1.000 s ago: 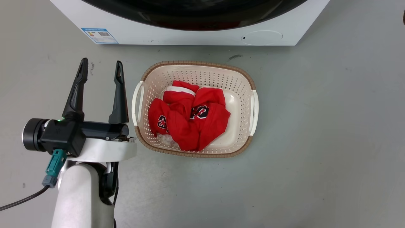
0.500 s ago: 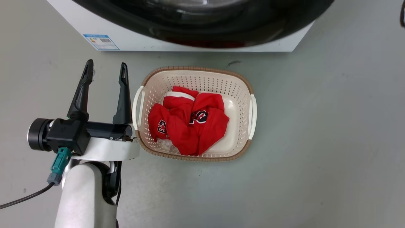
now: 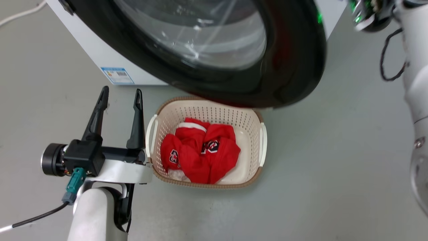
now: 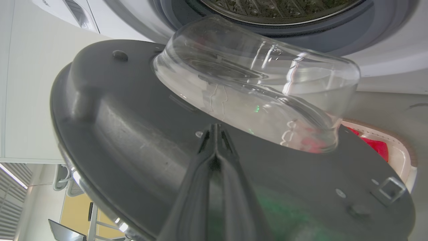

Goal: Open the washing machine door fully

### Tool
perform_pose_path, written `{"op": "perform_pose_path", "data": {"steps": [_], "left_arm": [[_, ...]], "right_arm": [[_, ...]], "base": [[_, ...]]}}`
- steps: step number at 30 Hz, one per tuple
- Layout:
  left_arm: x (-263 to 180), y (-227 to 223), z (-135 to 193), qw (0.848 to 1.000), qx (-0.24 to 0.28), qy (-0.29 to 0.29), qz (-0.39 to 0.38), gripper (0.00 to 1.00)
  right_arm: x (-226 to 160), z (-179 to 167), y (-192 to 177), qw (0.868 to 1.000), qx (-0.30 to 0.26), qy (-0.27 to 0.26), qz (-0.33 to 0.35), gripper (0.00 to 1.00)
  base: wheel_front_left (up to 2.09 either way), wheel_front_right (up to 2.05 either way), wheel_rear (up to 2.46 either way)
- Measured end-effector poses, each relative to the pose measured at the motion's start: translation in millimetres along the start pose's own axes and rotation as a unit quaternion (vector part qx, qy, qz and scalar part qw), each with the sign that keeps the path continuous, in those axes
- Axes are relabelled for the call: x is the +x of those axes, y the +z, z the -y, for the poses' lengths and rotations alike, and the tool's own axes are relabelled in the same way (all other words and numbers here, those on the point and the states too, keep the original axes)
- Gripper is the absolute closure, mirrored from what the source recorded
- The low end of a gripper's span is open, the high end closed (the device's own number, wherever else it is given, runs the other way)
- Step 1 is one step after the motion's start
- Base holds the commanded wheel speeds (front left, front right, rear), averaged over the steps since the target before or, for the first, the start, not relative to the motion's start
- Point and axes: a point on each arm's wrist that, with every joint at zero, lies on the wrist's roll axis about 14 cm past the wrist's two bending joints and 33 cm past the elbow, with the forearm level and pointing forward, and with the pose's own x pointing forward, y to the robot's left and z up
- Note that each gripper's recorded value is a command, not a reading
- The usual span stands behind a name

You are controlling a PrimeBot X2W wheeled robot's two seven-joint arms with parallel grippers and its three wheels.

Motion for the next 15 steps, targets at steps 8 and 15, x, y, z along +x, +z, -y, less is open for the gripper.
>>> {"op": "perform_pose_path", "data": {"steps": [8, 15], "left_arm": [[-26, 22, -1, 1.000, 0.000, 0.007, 0.013, 0.00], [-45, 35, -6, 1.000, 0.002, 0.018, 0.020, 0.00]], "right_arm": [[-10, -29, -55, 0.997, -0.002, 0.041, -0.064, 1.00], [-14, -46, -105, 0.988, -0.010, 0.078, -0.130, 1.00]], "base": [[0.00, 0.00, 0.00], [0.00, 0.00, 0.00]]}}
